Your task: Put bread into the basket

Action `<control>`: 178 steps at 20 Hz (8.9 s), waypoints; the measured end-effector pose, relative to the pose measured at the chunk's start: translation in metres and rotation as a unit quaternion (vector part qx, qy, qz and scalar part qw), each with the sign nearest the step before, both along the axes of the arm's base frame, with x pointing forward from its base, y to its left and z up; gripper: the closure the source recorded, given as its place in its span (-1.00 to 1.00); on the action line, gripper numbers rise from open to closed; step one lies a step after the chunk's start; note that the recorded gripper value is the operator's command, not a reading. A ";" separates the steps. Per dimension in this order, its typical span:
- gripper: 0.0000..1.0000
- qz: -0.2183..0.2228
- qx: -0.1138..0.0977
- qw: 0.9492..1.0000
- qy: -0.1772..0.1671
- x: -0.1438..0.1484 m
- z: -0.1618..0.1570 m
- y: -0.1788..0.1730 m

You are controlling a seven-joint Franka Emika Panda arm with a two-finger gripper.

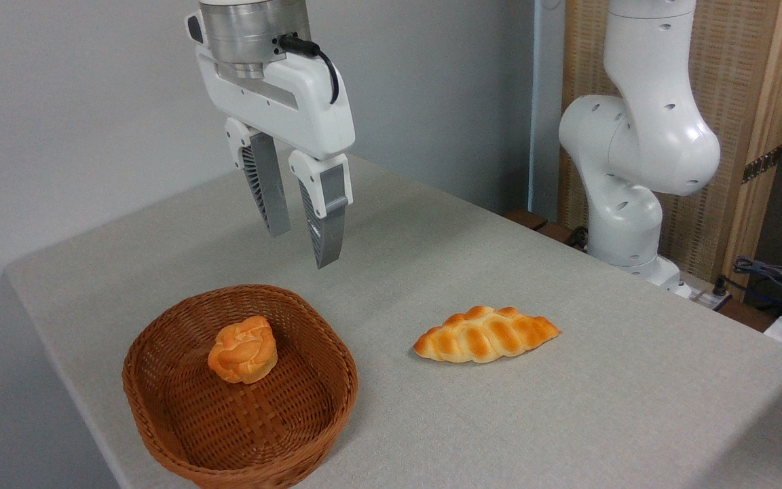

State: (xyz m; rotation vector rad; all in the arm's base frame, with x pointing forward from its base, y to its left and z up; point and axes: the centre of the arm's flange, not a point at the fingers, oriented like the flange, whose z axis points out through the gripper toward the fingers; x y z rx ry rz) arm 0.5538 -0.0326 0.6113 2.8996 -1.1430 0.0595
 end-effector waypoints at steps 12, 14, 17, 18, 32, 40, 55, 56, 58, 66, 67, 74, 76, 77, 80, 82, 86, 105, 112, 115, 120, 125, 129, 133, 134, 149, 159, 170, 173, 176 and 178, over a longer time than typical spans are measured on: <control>-1.00 0.000 0.000 1.000 0.000 0.000 0.000 0.000; -1.00 0.000 0.000 1.000 0.000 0.000 0.000 0.000; -1.00 0.000 0.000 1.000 0.002 0.000 -0.001 0.000; -1.00 -0.002 0.000 1.000 0.003 -0.001 -0.002 0.000; -1.00 -0.146 -0.021 0.988 0.045 -0.097 -0.037 0.043; -1.00 -0.235 0.021 0.968 0.084 -0.149 -0.101 0.053; -1.00 -0.316 0.004 0.943 0.106 -0.169 -0.180 0.084; -1.00 -0.317 0.004 0.943 0.106 -0.169 -0.180 0.083; -1.00 -0.318 0.004 0.942 0.106 -0.169 -0.180 0.083; -1.00 -0.298 0.004 0.949 0.105 -0.170 -0.183 0.082; -1.00 -0.299 0.005 0.949 0.100 -0.169 -0.185 0.081; -0.81 -0.302 0.008 0.950 0.084 -0.172 -0.205 0.077; -0.40 -0.302 0.009 0.950 0.080 -0.171 -0.204 0.077; -0.23 -0.302 0.009 0.950 0.079 -0.170 -0.204 0.077; -0.07 -0.309 0.010 0.948 0.078 -0.169 -0.204 0.071; 0.09 -0.314 0.012 0.946 0.073 -0.168 -0.204 0.067; 0.18 -0.316 0.013 0.946 0.072 -0.167 -0.205 0.065; 0.23 -0.246 -0.026 0.968 0.047 -0.148 -0.155 0.061; 0.22 -0.152 -0.068 0.986 0.006 -0.110 -0.107 0.043; 0.22 -0.135 -0.081 0.988 -0.010 -0.092 -0.091 0.042; 0.18 -0.105 -0.092 0.988 -0.065 -0.035 -0.082 0.037; -0.90 -0.087 -0.076 0.989 -0.091 0.029 -0.110 0.031; -1.00 -0.086 -0.063 0.990 -0.088 0.057 -0.123 0.029; -1.00 -0.076 -0.077 0.990 -0.093 0.060 -0.120 0.030; -1.00 -0.075 -0.079 0.990 -0.094 0.060 -0.119 0.030; -1.00 -0.072 -0.112 0.991 -0.006 0.035 -0.091 0.030; -1.00 0.033 -0.059 0.997 0.030 0.020 -0.026 0.039; -1.00 0.003 0.048 0.999 -0.003 0.011 0.004 -0.021; -1.00 0.009 0.043 0.999 -0.004 0.010 0.006 -0.017; -1.00 0.018 0.024 1.000 -0.003 0.010 0.007 -0.010; -1.00 0.021 0.019 1.000 -0.004 0.009 0.010 -0.008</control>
